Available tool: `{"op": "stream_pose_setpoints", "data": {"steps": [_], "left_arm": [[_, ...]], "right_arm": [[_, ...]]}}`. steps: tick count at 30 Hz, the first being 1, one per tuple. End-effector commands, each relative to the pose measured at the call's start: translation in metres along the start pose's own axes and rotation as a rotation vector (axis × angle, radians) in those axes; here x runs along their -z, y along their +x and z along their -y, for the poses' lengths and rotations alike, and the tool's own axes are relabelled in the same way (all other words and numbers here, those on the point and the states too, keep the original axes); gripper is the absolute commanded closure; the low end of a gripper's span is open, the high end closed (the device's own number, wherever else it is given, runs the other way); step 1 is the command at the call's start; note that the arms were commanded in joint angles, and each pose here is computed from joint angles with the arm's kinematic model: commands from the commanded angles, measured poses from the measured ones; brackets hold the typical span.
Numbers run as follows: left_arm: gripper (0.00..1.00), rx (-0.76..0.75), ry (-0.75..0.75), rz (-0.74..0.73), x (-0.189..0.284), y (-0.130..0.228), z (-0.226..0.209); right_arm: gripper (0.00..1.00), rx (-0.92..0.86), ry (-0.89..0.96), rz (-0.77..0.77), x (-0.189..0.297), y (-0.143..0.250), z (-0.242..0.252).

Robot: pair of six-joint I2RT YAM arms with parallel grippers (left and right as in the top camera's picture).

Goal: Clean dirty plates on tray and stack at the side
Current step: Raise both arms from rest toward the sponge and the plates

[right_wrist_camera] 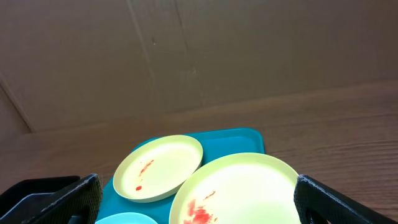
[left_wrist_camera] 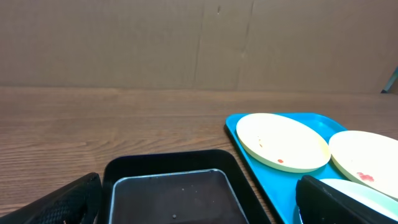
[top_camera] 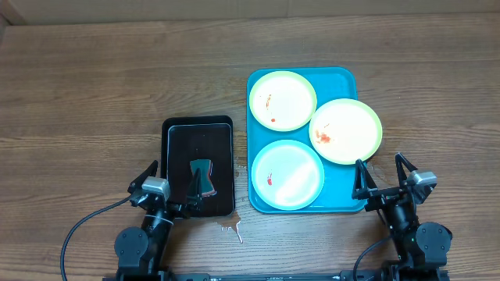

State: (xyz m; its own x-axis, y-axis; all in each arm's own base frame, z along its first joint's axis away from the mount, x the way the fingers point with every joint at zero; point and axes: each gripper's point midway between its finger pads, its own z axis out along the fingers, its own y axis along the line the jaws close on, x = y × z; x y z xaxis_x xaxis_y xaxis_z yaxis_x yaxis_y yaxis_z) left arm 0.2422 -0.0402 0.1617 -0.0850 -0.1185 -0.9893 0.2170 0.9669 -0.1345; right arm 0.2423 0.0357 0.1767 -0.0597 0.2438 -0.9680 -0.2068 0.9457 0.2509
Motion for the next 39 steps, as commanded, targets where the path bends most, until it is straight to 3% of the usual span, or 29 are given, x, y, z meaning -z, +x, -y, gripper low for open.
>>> {"op": "stream_pose_setpoints", "data": {"steps": [1,33,39], "left_arm": [[0.0,-0.018,0.014,-0.005,0.0,0.002,0.002],[0.0,0.014,0.012,-0.001,0.0,0.001,0.002],[0.0,0.043,0.094,0.097,0.002,-0.025,0.016]], "right_arm": [[0.0,0.008,-0.014,-0.002,0.0,0.003,-0.002],[0.0,0.01,-0.017,0.005,0.0,0.001,-0.003],[0.0,0.018,-0.075,0.02,0.001,-0.006,-0.014]]}}
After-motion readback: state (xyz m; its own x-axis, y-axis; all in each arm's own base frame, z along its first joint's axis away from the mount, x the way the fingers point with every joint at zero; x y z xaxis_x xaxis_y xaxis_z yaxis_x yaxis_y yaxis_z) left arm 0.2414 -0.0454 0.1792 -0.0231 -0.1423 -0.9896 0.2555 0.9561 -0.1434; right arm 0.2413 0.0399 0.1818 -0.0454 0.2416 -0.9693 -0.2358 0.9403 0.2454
